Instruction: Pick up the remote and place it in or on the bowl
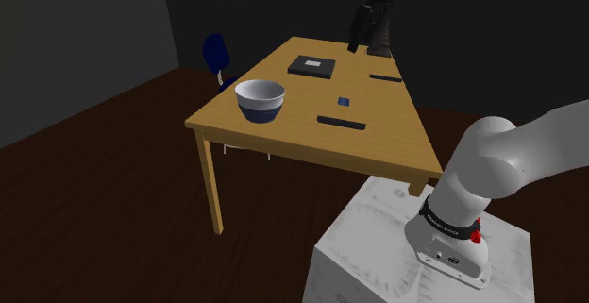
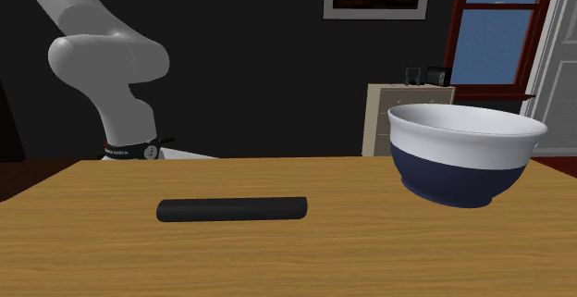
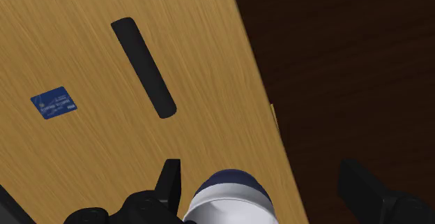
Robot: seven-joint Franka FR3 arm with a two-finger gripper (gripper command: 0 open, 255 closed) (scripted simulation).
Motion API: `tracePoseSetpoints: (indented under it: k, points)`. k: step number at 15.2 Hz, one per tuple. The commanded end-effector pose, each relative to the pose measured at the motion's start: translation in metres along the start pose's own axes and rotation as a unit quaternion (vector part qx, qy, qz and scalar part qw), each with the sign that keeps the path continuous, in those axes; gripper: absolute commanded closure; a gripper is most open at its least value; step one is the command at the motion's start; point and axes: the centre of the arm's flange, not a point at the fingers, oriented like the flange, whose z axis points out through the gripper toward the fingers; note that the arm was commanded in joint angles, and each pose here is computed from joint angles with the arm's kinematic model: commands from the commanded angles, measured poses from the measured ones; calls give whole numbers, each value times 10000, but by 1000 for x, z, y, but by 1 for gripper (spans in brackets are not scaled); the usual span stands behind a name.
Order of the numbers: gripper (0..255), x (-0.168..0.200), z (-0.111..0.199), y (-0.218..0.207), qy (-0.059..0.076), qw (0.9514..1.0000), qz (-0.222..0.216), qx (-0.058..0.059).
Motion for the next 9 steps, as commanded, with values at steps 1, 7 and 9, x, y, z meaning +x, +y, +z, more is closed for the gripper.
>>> tracePoseSetpoints:
  k: [1, 7, 9]
  points:
    - [0, 0, 0, 0, 0, 10000, 0, 0]
    - [0, 6, 67, 49, -240, 9990, -310, 219]
    - [0, 8, 90, 65, -319, 9982, -413, 291]
